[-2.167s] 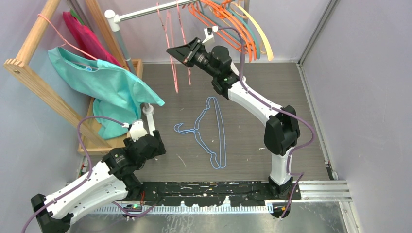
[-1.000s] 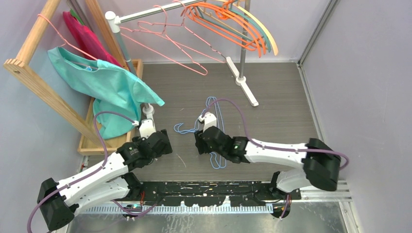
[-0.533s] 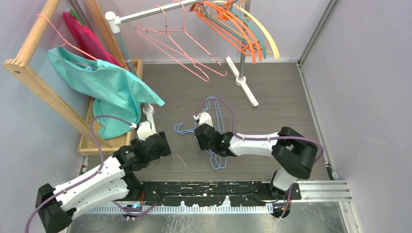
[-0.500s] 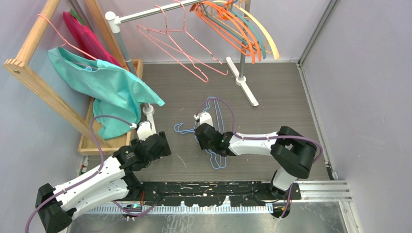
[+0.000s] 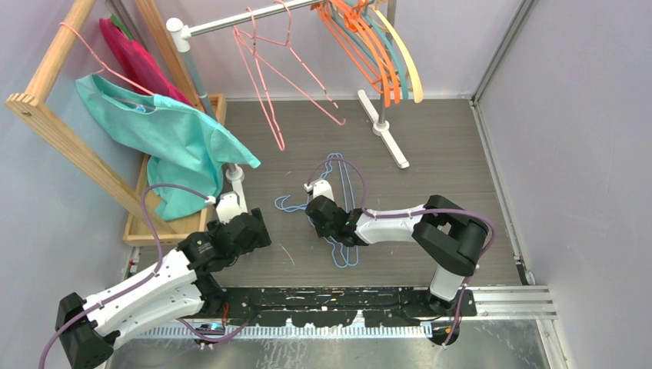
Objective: Organize the hangers
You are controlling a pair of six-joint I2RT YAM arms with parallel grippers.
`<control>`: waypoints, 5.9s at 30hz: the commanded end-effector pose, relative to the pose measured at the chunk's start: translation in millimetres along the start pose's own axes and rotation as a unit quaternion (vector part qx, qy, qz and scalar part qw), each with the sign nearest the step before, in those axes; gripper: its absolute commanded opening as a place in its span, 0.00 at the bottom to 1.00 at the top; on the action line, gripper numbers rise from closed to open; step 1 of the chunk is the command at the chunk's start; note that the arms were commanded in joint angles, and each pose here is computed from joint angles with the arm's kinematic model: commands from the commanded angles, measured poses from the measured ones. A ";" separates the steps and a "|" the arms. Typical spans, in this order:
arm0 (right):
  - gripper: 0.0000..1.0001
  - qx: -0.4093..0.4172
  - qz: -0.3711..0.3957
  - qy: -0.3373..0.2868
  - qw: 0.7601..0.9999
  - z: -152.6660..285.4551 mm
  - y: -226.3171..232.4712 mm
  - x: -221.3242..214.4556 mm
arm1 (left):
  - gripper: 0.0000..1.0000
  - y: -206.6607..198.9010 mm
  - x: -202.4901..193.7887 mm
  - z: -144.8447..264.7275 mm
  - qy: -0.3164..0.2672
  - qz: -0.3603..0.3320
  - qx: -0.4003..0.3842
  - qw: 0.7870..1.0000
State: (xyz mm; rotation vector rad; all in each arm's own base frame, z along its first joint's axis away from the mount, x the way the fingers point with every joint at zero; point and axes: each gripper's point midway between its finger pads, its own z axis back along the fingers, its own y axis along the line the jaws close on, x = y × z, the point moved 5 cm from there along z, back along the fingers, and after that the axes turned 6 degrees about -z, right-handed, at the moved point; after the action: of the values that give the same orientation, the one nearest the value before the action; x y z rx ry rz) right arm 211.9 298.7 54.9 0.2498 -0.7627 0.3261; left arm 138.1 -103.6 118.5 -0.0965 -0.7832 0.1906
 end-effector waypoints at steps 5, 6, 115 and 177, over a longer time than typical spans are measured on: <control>0.01 -0.003 -0.026 -0.019 0.999 3.5 -2.1 5.0 | 0.98 -0.2 4.9 0.1 -0.016 0.015 -0.001 1.000; 0.01 -0.003 -0.032 -0.028 0.999 7.8 -3.5 8.4 | 0.98 0.2 4.7 -0.1 -0.015 0.015 0.000 1.000; 0.01 0.404 -0.208 -0.333 0.826 278.8 59.9 248.9 | 0.98 -3.2 -4.7 -11.5 0.001 0.002 0.005 1.000; 0.35 0.426 -0.281 -0.358 0.782 183.4 -15.4 413.2 | 0.98 5.5 5.7 -5.4 -0.016 -0.007 0.018 1.000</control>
State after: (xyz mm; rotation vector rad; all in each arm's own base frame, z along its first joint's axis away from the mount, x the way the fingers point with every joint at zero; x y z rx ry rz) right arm 413.1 323.3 433.1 1.4921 -1.0823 -0.1053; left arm 137.7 -93.9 108.5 -0.0426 -0.7753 0.1756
